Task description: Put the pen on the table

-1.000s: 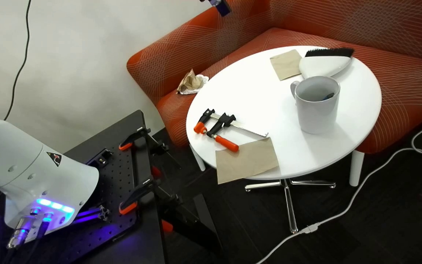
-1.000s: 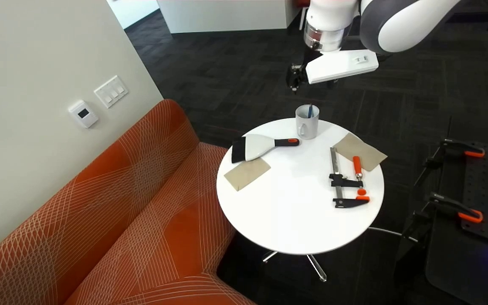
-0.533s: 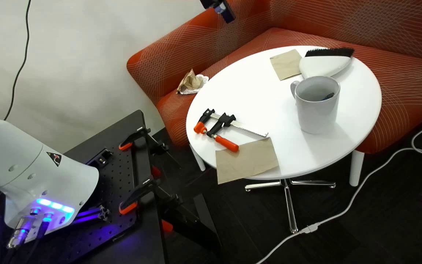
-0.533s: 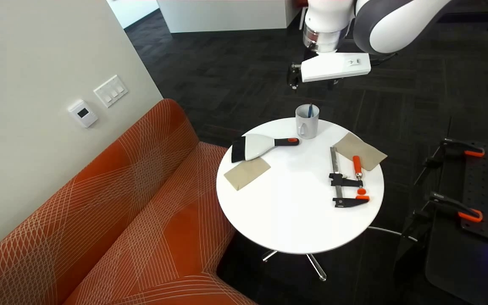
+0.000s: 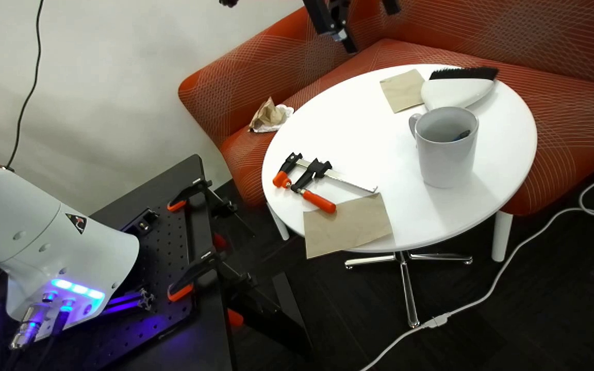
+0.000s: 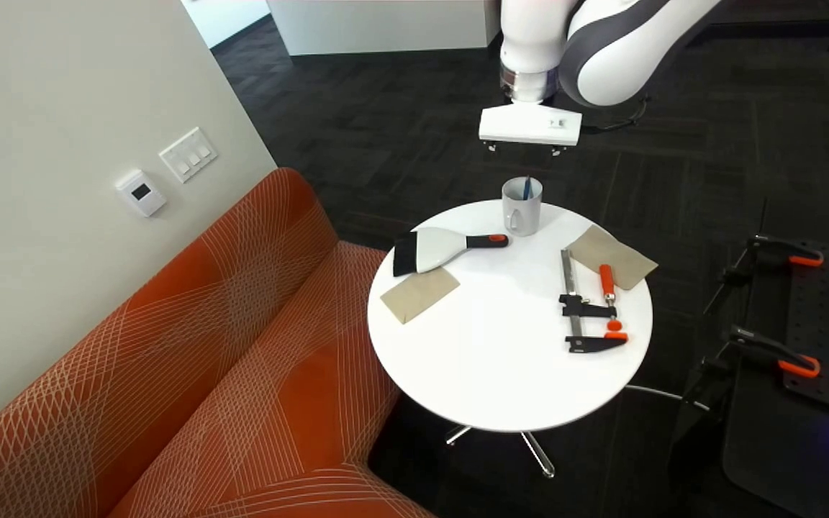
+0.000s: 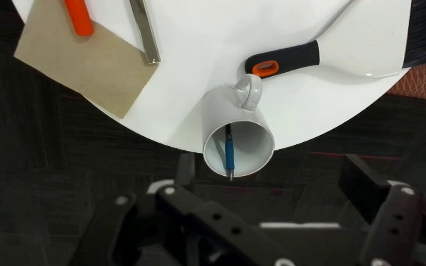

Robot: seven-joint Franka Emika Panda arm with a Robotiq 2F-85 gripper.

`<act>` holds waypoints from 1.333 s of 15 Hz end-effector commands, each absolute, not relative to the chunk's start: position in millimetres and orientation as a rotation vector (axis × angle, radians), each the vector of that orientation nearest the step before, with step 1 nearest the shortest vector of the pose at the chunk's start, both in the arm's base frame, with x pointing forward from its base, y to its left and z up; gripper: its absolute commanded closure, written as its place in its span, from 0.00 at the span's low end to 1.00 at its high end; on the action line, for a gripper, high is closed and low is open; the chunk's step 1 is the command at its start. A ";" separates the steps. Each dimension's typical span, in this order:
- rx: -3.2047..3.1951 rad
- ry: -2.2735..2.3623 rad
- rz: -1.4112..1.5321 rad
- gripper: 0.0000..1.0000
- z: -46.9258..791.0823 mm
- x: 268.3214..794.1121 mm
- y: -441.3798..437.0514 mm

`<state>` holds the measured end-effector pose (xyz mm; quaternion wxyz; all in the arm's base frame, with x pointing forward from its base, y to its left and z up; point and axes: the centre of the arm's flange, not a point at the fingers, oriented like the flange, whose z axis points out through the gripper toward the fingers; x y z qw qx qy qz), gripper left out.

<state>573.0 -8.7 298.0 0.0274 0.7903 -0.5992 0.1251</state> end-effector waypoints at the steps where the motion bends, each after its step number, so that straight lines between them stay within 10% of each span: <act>1: 2.307 -2.018 0.391 0.00 278.6 599.0 -11.7; 20: 2.232 -2.020 0.330 0.00 236.7 600.1 -50.4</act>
